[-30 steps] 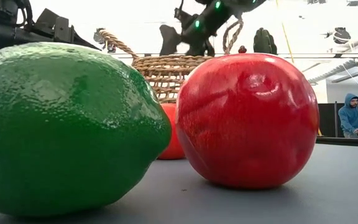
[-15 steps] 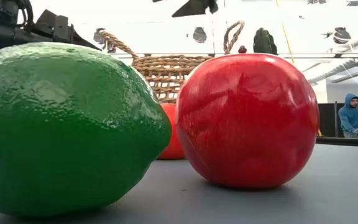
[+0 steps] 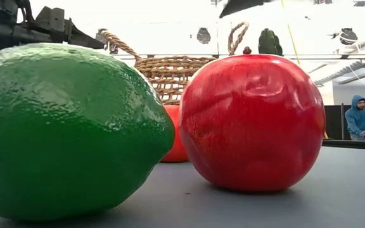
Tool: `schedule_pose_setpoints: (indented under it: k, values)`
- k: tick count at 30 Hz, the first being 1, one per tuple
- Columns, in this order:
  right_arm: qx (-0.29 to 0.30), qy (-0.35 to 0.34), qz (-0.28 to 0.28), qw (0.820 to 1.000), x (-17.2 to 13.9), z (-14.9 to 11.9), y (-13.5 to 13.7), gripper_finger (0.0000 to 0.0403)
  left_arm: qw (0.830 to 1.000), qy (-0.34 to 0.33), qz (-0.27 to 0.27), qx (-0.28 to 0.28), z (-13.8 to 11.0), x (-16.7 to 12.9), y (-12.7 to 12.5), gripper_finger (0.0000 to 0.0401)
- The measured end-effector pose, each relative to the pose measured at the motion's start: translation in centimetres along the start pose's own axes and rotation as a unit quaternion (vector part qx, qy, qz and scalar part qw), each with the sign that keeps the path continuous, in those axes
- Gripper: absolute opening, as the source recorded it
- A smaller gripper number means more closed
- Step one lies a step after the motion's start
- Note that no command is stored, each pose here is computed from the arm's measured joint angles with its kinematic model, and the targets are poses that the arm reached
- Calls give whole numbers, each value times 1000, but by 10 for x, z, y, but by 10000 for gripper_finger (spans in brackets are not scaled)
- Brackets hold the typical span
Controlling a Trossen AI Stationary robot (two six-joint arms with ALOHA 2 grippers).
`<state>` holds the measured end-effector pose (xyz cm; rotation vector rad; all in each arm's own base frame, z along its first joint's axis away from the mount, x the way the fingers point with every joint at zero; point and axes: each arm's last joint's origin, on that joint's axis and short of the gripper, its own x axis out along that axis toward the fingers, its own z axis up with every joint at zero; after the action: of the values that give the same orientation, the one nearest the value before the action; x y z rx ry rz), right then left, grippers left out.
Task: Build produce basket
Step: Put the bottom pear into the basket
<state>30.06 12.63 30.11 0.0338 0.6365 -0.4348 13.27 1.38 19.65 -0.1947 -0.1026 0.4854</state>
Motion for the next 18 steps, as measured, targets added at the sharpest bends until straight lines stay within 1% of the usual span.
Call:
schedule_pose_setpoints:
  k: [3, 6, 8, 10, 13, 15, 18]
  values:
    - [31, 47, 10, 998, -7, -13, 3, 380, 1000, 1, 0, 1, 0, 0, 0, 381]
    - [74, 60, 10, 995, -16, -21, 9, 380, 1000, 1, 0, 4, 0, 0, 0, 381]
    - [106, 82, 19, 991, -21, -28, 13, 380, 1000, 1, 0, 4, 0, 0, 0, 381]
    - [135, 123, 29, 983, -26, -36, 17, 380, 1000, 1, 0, 4, 0, 0, 0, 381]
    - [178, 198, 29, 964, -36, -49, 18, 380, 1000, 1, 0, 4, 0, 0, 0, 381]
    - [196, 259, 17, 946, -43, -58, 17, 380, 1000, 1, 0, 4, 0, 0, 0, 381]
    - [189, 346, -4, 919, -54, -72, 14, 380, 1000, 1, 0, 4, 0, 0, 0, 381]
